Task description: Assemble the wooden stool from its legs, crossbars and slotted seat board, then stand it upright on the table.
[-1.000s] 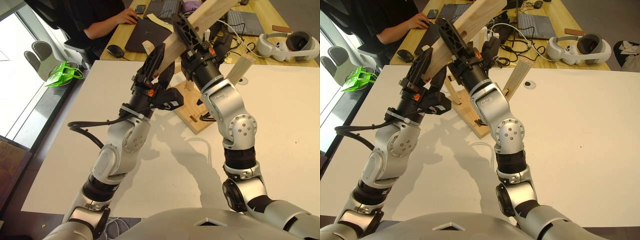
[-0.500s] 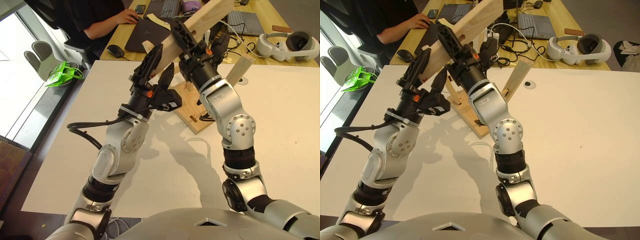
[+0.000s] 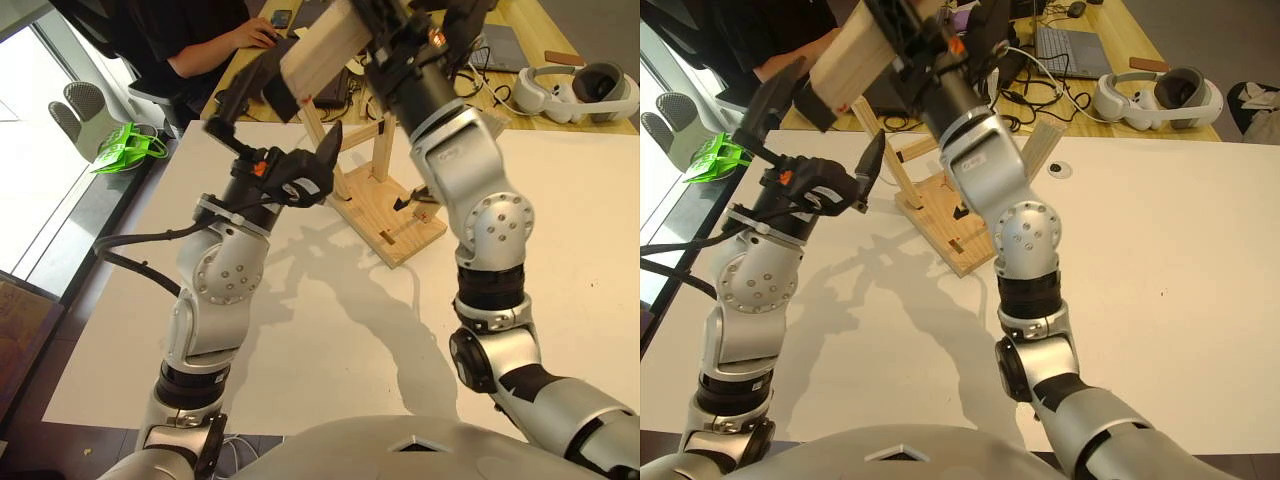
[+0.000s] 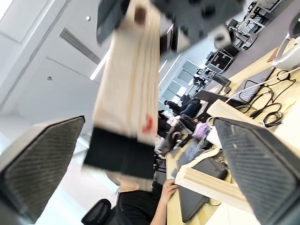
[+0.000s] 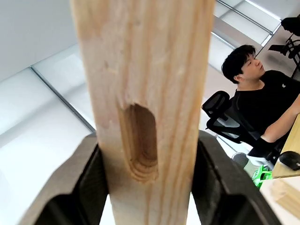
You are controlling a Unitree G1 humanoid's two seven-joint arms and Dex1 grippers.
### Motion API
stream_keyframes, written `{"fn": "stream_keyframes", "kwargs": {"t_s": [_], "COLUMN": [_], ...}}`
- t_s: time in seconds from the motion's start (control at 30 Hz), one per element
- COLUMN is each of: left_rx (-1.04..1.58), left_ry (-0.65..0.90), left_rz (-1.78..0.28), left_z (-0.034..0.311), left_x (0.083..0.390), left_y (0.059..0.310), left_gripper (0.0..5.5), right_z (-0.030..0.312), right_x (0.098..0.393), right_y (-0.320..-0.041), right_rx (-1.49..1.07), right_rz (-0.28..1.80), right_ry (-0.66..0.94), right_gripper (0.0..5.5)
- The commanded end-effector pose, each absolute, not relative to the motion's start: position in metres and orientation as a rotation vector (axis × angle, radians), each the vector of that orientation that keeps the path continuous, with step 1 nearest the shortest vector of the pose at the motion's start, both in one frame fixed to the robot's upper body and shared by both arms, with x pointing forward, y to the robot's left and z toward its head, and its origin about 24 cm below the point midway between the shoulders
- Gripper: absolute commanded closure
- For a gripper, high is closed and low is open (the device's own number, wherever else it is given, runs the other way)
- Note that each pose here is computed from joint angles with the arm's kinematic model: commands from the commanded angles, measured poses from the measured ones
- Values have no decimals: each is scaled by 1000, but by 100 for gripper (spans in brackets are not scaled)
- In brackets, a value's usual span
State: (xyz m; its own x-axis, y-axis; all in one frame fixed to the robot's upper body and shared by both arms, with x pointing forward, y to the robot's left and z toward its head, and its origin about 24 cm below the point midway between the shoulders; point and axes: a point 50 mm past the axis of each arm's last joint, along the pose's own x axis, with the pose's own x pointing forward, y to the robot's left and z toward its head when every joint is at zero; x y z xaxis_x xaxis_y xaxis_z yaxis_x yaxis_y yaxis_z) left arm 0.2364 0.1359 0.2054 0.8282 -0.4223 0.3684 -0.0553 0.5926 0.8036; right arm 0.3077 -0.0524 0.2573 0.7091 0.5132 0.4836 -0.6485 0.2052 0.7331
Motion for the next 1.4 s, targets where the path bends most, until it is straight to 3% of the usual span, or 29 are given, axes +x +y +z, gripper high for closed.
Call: {"fn": "stream_keyframes", "kwargs": {"t_s": [0.03,0.13,0.33,0.57,0.63,0.77,0.9,1.17,1.4], "left_rx": [855,690,36,-380,-428,-412,-350,-376,-420], "left_ry": [-554,-532,-331,-354,-331,-289,-207,-118,-85], "left_rz": [-257,-323,-504,-846,-912,-925,-935,-1063,-1124], "left_z": [212,222,263,324,330,324,307,280,278], "left_x": [233,232,249,246,246,244,240,231,218], "left_y": [140,143,183,195,192,186,176,163,160], "left_gripper": [10,10,10,10,10,10,10,10,10], "right_z": [258,259,272,267,259,238,224,221,221], "right_x": [321,319,295,258,253,269,261,231,231], "right_y": [-81,-93,-115,-122,-121,-109,-94,-91,-100], "right_rx": [1014,908,693,631,600,404,314,381,434], "right_rz": [747,801,1176,1580,1622,1402,1343,1595,1654], "right_ry": [-188,-221,-245,-123,-70,-21,-22,-12,16], "right_gripper": [333,333,333,333,333,333,333,333,333]}}
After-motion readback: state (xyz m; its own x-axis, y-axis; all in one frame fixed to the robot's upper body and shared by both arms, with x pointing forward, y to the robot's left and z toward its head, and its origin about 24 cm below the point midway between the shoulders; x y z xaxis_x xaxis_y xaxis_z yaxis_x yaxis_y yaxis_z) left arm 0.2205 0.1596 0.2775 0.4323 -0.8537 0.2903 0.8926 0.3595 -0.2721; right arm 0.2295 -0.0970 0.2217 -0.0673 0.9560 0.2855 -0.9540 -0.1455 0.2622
